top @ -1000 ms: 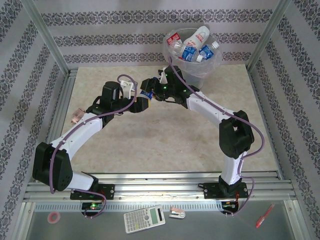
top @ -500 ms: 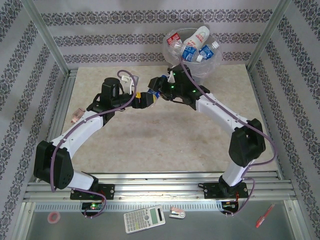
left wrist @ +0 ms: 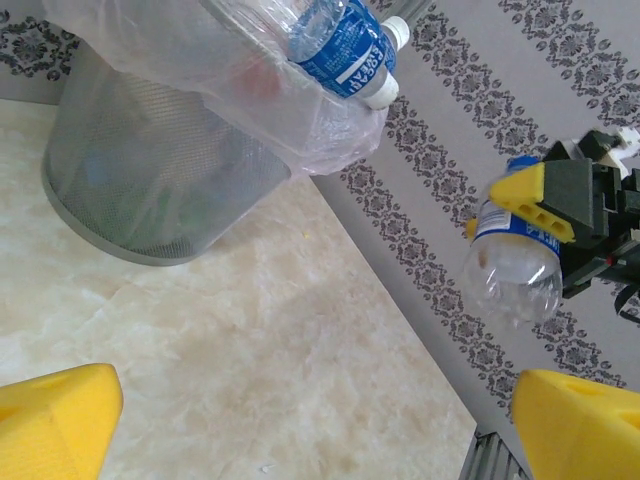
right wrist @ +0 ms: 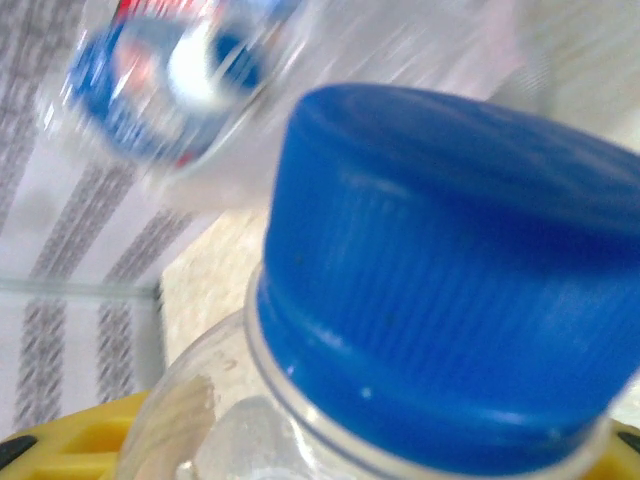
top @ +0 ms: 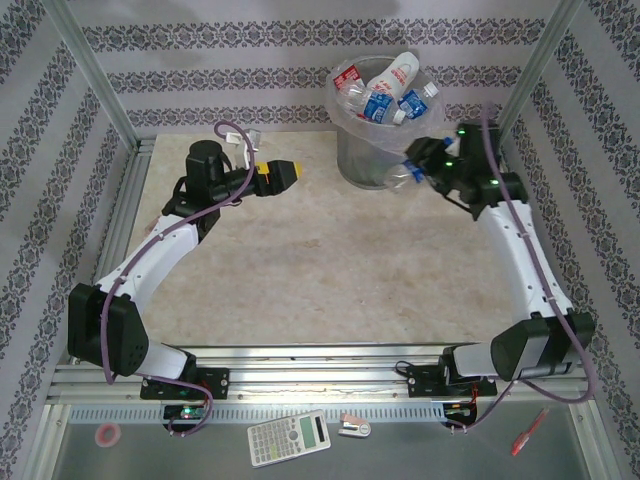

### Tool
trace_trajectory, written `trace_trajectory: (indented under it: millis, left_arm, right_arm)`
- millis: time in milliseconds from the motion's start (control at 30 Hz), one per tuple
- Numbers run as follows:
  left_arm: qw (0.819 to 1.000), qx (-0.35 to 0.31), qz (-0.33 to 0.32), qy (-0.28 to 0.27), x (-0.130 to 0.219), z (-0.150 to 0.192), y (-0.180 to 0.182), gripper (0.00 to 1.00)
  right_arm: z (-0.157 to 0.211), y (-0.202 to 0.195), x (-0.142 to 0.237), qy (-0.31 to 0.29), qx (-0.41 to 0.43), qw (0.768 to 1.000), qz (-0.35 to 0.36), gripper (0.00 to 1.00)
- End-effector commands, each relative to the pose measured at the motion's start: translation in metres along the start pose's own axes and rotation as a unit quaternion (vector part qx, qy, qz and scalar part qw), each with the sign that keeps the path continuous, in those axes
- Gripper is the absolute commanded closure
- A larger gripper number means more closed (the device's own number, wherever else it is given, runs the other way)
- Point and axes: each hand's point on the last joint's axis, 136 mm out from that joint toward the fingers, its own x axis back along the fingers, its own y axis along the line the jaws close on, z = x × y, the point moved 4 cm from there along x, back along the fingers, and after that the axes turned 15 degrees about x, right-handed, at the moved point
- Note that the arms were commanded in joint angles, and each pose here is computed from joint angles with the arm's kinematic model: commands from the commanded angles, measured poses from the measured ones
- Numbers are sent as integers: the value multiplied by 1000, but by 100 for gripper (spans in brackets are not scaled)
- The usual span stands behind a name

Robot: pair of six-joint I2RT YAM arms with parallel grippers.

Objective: Throw the plastic bottles in the bin

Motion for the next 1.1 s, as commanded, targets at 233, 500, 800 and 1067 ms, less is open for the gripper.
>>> trace_trajectory:
  millis: [233, 500, 800, 1067]
  left_arm:
    - [999, -9, 5, -31, -2, -21, -8, 0]
    - [999, -1, -20, -39, 1, -26, 2, 0]
    - [997, 38, -54, -31, 2, -23, 26, 0]
    - [997, 46, -43, -41, -4, -27, 31, 0]
  right_arm:
    - [-62, -27, 24, -29, 24, 998, 57, 57]
    - [-182, 58, 0, -131, 15, 986, -104, 41]
    - [-194, 71, -61, -92, -15, 982, -164, 11]
    - [-165, 68, -27, -74, 25, 987, -139, 9]
